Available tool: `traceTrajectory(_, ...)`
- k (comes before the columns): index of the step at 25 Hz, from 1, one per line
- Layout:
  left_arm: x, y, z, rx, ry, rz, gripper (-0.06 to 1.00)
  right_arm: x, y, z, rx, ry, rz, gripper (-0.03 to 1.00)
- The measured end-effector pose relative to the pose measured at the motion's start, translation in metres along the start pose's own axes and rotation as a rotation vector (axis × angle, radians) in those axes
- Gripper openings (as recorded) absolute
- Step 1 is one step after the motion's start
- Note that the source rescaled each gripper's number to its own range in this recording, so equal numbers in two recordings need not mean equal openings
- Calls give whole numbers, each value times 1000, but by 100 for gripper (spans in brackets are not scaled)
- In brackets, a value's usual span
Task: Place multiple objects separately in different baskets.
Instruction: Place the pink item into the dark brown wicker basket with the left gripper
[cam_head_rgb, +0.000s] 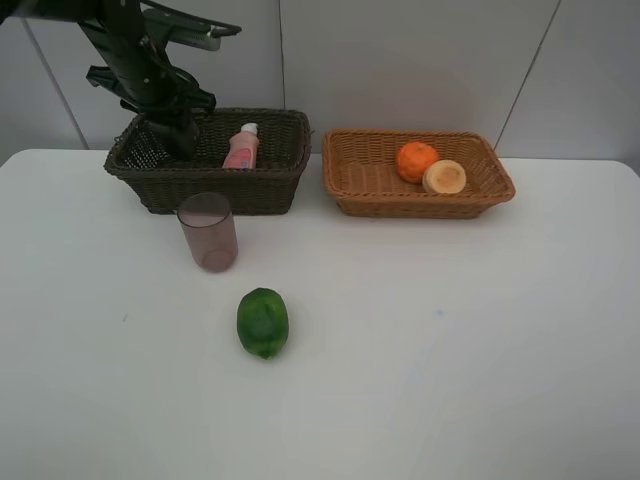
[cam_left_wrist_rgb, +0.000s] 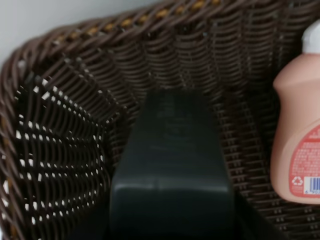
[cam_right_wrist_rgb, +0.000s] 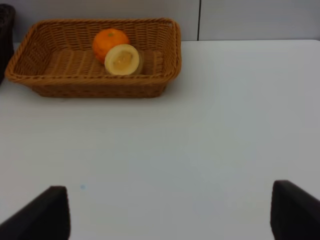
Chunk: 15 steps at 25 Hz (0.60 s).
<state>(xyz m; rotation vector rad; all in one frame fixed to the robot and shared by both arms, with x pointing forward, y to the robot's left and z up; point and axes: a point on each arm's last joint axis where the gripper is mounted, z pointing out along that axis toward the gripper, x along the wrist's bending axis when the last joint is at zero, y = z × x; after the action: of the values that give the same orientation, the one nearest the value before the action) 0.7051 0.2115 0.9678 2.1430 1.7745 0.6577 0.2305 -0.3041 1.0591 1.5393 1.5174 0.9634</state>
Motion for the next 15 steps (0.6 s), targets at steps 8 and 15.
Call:
traceTrajectory(8, -1, -5, 8, 41, 2, 14, 48, 0, 0, 0, 0, 0, 0, 71)
traceTrajectory(15, -2, -5, 8, 36, -1, 75, 59, 0, 0, 0, 0, 0, 0, 71)
